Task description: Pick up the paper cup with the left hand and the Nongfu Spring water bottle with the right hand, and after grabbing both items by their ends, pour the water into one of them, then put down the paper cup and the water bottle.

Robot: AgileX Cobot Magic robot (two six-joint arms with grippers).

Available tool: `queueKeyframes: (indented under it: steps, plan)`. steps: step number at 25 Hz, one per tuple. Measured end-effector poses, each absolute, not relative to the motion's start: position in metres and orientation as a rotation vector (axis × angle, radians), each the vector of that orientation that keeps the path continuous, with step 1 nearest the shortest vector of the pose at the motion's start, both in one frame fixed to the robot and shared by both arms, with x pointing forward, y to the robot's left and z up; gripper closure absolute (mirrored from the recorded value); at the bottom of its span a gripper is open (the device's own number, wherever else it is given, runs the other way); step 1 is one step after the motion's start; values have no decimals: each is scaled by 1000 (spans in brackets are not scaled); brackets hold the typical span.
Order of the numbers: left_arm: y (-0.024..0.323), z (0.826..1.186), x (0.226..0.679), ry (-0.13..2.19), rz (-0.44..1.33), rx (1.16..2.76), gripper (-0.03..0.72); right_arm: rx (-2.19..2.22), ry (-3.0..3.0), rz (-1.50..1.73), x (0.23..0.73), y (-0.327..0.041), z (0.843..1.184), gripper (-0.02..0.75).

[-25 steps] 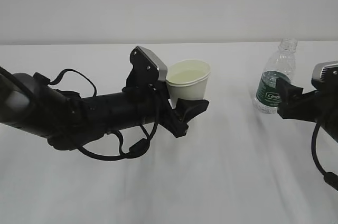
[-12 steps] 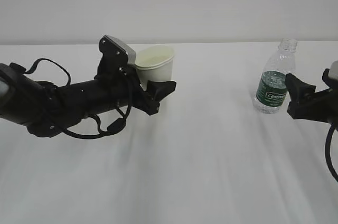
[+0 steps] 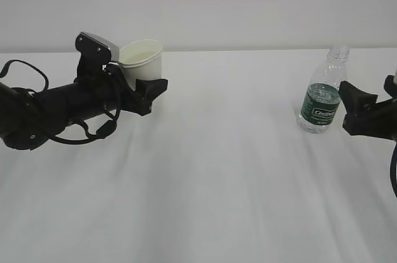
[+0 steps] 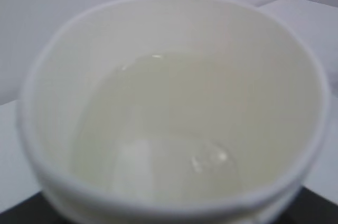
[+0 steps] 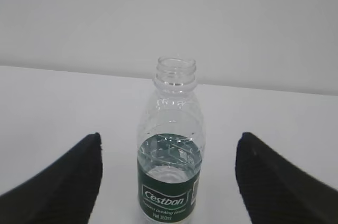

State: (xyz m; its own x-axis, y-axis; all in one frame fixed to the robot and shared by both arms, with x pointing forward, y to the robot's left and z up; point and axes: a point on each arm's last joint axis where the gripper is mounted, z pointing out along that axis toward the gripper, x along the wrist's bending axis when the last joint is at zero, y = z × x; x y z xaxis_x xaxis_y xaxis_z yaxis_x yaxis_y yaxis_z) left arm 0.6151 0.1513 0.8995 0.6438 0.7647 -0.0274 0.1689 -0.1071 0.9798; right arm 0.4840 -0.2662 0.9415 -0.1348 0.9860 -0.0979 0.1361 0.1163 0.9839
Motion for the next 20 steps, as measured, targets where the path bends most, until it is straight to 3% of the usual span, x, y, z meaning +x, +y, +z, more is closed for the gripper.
queueKeyframes:
  steps: [20]
  plan:
    - [204,900,632,900,699,1587,238,1208,1498,1099,458,-271,981,150]
